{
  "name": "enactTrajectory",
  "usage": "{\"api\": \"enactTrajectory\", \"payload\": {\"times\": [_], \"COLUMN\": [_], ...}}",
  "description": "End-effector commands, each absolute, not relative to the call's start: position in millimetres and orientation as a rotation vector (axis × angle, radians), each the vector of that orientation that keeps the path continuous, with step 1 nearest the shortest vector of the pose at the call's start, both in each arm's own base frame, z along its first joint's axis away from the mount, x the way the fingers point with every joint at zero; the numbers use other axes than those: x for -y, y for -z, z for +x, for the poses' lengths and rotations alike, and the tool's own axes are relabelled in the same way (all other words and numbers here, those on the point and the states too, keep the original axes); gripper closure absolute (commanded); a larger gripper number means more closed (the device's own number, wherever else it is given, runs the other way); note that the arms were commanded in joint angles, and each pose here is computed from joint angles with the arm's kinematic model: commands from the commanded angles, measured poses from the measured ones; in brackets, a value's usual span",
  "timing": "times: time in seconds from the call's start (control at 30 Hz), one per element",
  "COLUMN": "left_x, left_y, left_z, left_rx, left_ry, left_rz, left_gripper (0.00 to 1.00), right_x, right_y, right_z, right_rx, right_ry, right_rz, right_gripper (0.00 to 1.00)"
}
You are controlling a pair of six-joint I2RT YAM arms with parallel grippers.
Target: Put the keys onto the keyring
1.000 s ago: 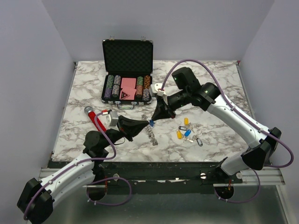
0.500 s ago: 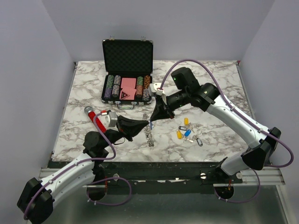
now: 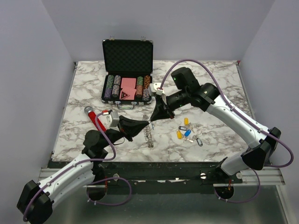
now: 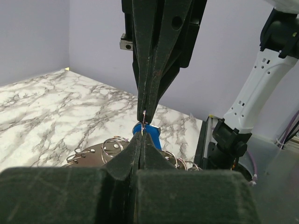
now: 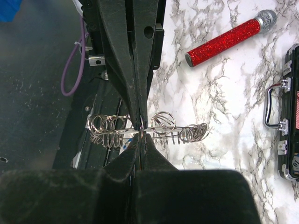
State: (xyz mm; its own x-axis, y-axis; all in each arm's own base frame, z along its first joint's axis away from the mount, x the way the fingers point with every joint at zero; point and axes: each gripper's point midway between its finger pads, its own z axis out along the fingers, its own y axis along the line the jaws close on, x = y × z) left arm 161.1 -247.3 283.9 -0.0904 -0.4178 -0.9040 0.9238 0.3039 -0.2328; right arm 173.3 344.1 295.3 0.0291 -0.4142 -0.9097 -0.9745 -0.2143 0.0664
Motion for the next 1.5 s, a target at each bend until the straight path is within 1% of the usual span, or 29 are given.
{"api": "enactTrajectory", "payload": {"times": [0.0, 0.77, 1.47], "left_x": [249.0, 250.1, 246.1], "left_y": [-294.1, -298.9, -297.8], "left_z": [156.4, 158.3, 162.6], "left_rx": [-1.145, -1.145, -1.167], "left_ry": [1.199, 1.204, 1.205], "left_rz": [0.642, 0.641, 0.600], "left_gripper": [1.00, 1.00, 1.00], "right_x": [-351.5, -353.2, -341.6], "right_y": [-293.3, -283.5, -262.7], "right_z": [170.1, 164.5, 158.7], "right_rx": [-1.399, -1.409, -1.401], "right_ry": [-1.188, -1.209, -1.133], "right_rz": [-1.698, -1.718, -1.800], "right_gripper": [0.99, 0.99, 0.99]}}
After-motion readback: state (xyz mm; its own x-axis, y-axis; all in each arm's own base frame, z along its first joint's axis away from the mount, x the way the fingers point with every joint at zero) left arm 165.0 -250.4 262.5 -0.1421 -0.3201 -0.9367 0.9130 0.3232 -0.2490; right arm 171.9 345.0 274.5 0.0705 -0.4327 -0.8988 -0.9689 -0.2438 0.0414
